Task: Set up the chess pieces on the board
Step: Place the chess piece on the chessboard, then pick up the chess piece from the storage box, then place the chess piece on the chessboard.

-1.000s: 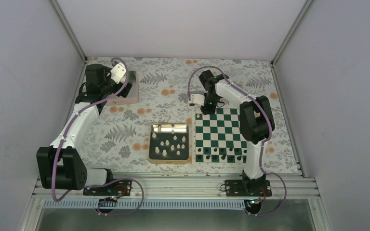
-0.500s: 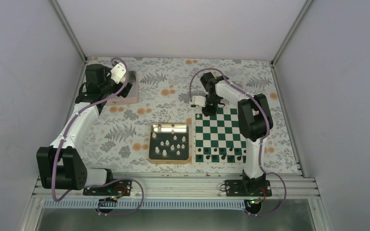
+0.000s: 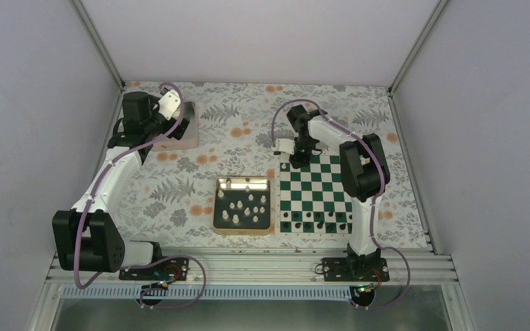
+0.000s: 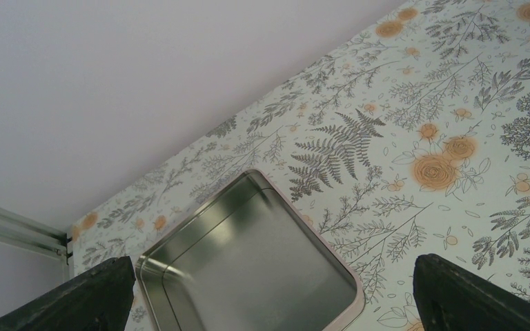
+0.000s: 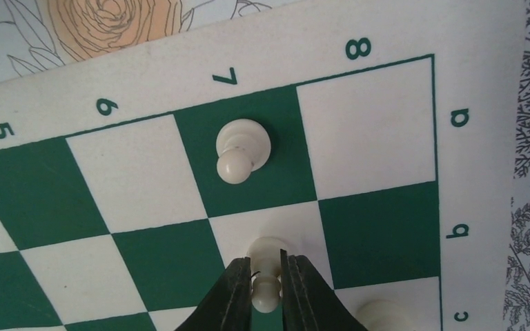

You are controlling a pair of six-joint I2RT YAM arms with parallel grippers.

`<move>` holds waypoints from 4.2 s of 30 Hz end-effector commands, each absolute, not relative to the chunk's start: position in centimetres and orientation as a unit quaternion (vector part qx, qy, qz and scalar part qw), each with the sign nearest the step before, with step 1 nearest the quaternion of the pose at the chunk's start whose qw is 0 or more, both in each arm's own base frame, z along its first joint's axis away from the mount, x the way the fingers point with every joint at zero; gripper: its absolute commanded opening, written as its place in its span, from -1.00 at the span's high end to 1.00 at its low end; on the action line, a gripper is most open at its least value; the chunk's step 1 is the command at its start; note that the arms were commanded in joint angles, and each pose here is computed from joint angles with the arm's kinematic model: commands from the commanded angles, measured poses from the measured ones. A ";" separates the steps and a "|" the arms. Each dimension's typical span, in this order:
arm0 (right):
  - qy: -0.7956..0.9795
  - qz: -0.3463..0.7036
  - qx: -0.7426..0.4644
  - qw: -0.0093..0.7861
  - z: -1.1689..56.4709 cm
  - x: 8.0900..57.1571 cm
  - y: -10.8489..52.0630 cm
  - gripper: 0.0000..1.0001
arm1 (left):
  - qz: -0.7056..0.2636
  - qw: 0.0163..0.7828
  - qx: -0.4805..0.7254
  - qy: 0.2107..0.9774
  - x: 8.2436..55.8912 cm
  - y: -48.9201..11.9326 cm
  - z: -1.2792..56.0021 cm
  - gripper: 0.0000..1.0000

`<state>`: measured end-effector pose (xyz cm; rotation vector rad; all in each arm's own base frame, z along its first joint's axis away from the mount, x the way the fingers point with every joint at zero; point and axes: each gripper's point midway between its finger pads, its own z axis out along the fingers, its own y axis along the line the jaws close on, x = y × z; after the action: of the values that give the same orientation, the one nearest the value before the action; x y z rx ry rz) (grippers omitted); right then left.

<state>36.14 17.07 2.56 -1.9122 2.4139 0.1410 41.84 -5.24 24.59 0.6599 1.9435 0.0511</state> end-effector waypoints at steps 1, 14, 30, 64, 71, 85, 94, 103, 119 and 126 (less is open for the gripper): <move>0.785 0.060 -0.616 0.032 2.8 36.0 17.1 0.68 | 0.015 0.522 0.284 0.804 41.8 -5.5 25.0 -1.00; 0.752 0.029 -0.650 0.104 11.1 36.0 22.0 0.54 | 0.016 0.524 0.284 0.803 41.8 -5.5 25.3 -1.00; 0.632 0.082 -0.769 0.049 8.4 24.1 33.6 0.54 | 0.017 0.527 0.286 0.800 41.5 -5.5 25.6 -1.00; 0.634 0.089 -0.768 0.011 2.7 22.7 33.2 0.52 | 0.012 0.527 0.290 0.799 41.4 -5.7 25.4 -1.00; 0.634 0.090 -0.768 0.012 2.2 22.8 33.3 0.55 | 0.011 0.528 0.290 0.798 41.4 -5.7 25.5 -1.00; 0.641 0.076 -0.762 0.050 5.8 23.8 32.8 0.89 | 0.012 0.529 0.290 0.797 41.4 -5.7 25.7 -1.00; 0.720 0.035 -0.680 0.133 13.6 31.4 25.7 0.88 | 0.011 0.529 0.290 0.798 41.4 -5.7 25.6 -1.00; 0.799 0.023 -0.589 0.116 10.8 35.1 16.0 0.87 | 0.011 0.529 0.290 0.797 41.5 -5.8 25.5 -1.00; 0.829 0.041 -0.552 0.077 3.7 35.7 14.1 0.83 | 0.011 0.528 0.289 0.798 41.4 -5.7 25.5 -1.00; 0.840 0.039 -0.536 0.072 3.0 36.8 13.3 0.82 | 0.011 0.528 0.290 0.798 41.4 -5.7 25.4 -1.00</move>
<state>35.56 13.60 3.15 -1.6706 2.5079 0.1082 41.74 -5.61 24.64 0.6754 1.9350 0.0304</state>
